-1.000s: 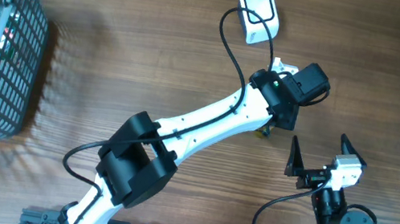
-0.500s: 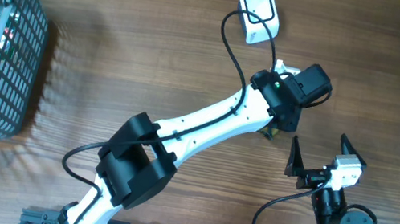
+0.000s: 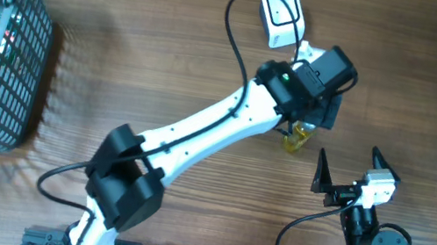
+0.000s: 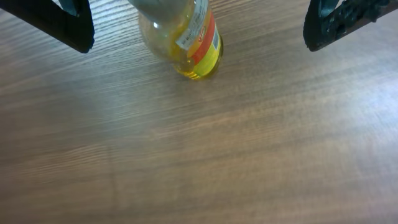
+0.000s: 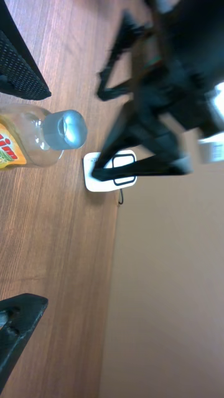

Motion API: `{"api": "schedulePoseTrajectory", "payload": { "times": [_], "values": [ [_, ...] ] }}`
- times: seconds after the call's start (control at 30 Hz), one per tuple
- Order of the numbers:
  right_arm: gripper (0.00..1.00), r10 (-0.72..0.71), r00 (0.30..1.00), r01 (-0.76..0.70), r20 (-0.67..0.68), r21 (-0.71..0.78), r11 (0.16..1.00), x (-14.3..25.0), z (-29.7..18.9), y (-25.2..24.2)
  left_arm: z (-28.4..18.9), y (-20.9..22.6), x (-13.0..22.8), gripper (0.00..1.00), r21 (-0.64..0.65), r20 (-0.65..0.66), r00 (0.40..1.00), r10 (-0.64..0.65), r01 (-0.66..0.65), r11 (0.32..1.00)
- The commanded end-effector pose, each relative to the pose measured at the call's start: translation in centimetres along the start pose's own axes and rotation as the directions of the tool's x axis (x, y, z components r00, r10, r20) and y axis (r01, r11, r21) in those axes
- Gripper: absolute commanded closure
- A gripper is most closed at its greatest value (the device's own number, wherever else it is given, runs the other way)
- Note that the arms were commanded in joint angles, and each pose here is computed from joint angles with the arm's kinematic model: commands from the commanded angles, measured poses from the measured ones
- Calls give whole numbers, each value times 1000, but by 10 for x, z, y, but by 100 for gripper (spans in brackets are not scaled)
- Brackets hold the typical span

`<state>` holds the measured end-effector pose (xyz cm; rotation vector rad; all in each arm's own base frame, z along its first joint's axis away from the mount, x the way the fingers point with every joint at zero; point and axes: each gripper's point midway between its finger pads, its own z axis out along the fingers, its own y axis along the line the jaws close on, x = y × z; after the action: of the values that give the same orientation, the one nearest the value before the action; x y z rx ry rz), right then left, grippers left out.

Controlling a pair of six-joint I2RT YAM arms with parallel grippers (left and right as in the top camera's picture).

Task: Scan the item barcode
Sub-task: 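Carry the bottle to the table centre and set it down upright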

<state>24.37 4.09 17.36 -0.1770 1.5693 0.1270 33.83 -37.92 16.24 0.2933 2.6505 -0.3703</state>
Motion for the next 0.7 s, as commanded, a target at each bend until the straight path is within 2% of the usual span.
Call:
{"api": "schedulePoseTrajectory", "payload": {
  "times": [0.0,0.17,0.3,0.47,0.57,0.67],
  "values": [
    [0,-15,1000,15,11,-17,1000,-2,0,3,-18,-8,3,0,50,-18,992,121,-120,991],
    [0,-15,1000,15,11,-17,1000,-2,0,3,-9,-2,27,0,64,-101,968,232,-226,972],
    [0,-15,1000,16,11,-17,1000,-2,0,3,4,-2,44,0,81,-139,961,240,-230,970],
    [0,-15,1000,15,11,-17,1000,-2,0,3,8,-6,46,0,90,-129,961,243,-233,968],
    [0,-15,1000,16,11,-17,1000,-2,0,3,-4,-11,33,0,109,-80,964,253,-243,964],
    [0,-15,1000,15,11,-17,1000,-2,0,3,-52,-14,-11,0,142,62,968,241,-248,958]
  ]
}}
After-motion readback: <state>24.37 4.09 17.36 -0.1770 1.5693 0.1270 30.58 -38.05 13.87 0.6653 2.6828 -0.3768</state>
